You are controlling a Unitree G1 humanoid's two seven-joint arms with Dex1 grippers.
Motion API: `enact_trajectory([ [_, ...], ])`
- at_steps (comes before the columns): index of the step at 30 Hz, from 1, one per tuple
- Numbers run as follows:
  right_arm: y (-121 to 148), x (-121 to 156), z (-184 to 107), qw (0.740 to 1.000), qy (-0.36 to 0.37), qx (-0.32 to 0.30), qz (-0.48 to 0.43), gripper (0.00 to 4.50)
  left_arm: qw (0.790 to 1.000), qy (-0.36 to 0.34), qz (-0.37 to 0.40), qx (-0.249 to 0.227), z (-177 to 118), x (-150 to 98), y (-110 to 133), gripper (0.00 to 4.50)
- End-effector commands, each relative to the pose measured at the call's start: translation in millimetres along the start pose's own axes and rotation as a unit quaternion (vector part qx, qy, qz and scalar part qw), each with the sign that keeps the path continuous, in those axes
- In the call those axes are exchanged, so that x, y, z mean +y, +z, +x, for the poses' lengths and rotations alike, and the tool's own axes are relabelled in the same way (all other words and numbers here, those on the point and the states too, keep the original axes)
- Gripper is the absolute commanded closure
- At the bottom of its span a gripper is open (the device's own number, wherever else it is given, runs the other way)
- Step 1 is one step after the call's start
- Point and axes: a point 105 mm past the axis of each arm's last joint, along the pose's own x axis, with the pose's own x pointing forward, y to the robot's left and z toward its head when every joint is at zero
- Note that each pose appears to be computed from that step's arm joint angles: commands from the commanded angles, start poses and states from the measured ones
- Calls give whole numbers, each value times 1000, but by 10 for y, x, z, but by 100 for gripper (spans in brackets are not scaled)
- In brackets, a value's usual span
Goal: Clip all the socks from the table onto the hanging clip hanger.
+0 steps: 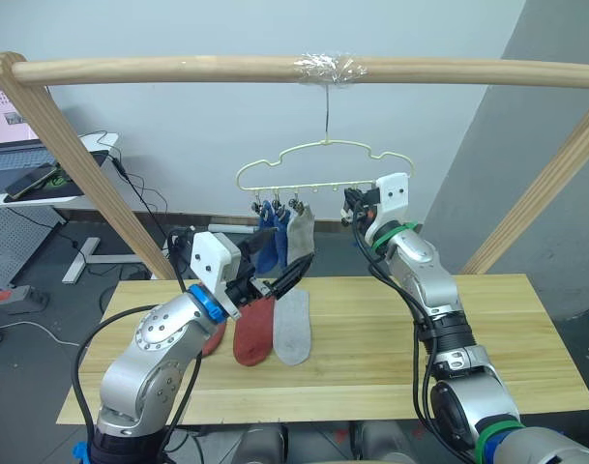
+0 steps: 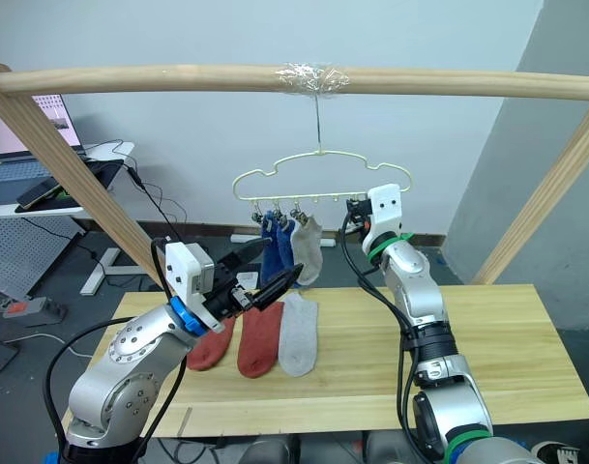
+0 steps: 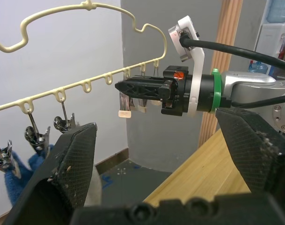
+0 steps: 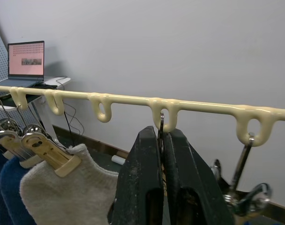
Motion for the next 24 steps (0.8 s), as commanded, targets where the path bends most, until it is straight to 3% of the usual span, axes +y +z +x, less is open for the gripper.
enact_trajectory([
  [1, 134, -44, -5, 1000, 1, -17, 17, 449, 1000, -4, 18, 18, -1, -32, -28, 0],
  [3, 105, -58, -21, 1000, 4, -2, 30, 449, 998, 20, 14, 61, -14, 56, -220, 0],
  [6, 64, -45, -71, 997, 21, 28, 65, 449, 988, 79, -15, 134, -37, 262, -701, 0],
  [10, 83, 3, -146, 991, 41, 59, 113, 449, 974, 97, -7, 204, 21, 360, -1230, 0],
  [17, 207, -6, -229, 990, 35, 67, 123, 449, 966, 77, 16, 246, 237, 371, -1678, 0],
  [24, 229, 19, -269, 989, 27, 68, 127, 449, 934, 24, 61, 352, 153, 322, -2161, 0],
])
